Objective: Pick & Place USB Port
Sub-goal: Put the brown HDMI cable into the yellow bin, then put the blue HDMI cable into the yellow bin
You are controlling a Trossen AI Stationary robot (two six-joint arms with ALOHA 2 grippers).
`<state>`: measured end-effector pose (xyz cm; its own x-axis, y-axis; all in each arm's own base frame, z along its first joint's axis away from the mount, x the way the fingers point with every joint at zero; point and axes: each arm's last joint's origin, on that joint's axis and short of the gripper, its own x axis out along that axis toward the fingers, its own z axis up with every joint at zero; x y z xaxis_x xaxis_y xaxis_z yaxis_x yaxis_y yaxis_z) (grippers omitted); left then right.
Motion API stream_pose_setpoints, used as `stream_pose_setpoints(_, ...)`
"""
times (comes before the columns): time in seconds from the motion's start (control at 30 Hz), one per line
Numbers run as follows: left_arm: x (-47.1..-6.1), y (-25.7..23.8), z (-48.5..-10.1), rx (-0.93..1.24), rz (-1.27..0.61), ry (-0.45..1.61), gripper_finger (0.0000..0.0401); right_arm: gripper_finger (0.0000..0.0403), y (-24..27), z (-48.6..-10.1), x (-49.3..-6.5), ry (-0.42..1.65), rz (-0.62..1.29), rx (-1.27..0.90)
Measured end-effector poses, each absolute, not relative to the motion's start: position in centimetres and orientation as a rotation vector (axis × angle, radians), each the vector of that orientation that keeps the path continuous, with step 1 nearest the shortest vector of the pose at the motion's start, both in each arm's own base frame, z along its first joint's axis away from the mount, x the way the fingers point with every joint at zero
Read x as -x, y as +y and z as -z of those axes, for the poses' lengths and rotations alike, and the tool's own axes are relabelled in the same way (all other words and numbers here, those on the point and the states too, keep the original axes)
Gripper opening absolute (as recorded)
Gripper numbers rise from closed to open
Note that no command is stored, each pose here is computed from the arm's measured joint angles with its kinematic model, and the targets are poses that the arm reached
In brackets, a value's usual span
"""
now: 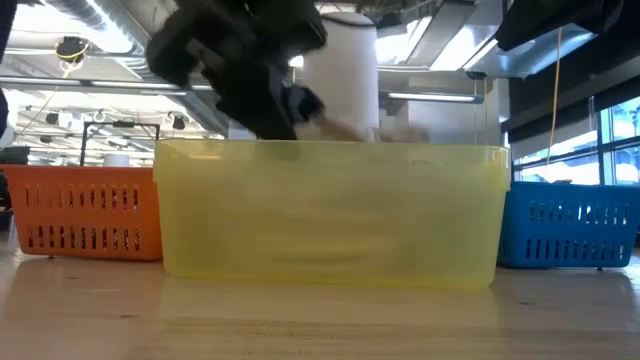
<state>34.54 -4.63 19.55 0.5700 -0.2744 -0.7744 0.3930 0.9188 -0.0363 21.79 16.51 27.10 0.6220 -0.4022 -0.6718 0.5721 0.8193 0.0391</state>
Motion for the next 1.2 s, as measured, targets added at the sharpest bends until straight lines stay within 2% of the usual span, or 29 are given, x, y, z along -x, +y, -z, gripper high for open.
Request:
stream_pose_setpoints(0.17, -35.5, -4.7, -16.6, -0.139, 0.397, 0.953, 0.0012, 0.0065, 16.5, -27.1, -21.8, 0.702, 0.566, -0.262)
stream_pose_setpoints(0.33, -35.8, -4.7, -15.7, -0.121, 0.390, 0.971, 0.0012, 0.0065, 16.5, -27.1, -21.8, 0.701, 0.566, -0.263)
stream_pose_setpoints(0.5, -35.7, -4.5, -16.3, -0.087, 0.356, 0.949, 0.0058, 0.0065, 16.5, -27.1, -21.8, 0.702, 0.566, -0.262)
stream_pose_setpoints(0.87, -33.6, -4.5, -21.3, -0.018, 0.324, 0.887, 0.0187, 0.0065, 16.5, -27.1, -21.8, 0.702, 0.567, -0.261)
stream_pose_setpoints(1.07, -29.7, -4.7, -26.7, 0.150, 0.262, 0.844, 0.0205, 0.0065, 16.3, -27.1, -21.8, 0.701, 0.584, -0.277)
stream_pose_setpoints(1.2, -25.8, -6.9, -29.9, 0.073, 0.214, 0.790, 0.0200, 0.0065, 15.2, -27.0, -22.2, 0.705, 0.655, -0.301)
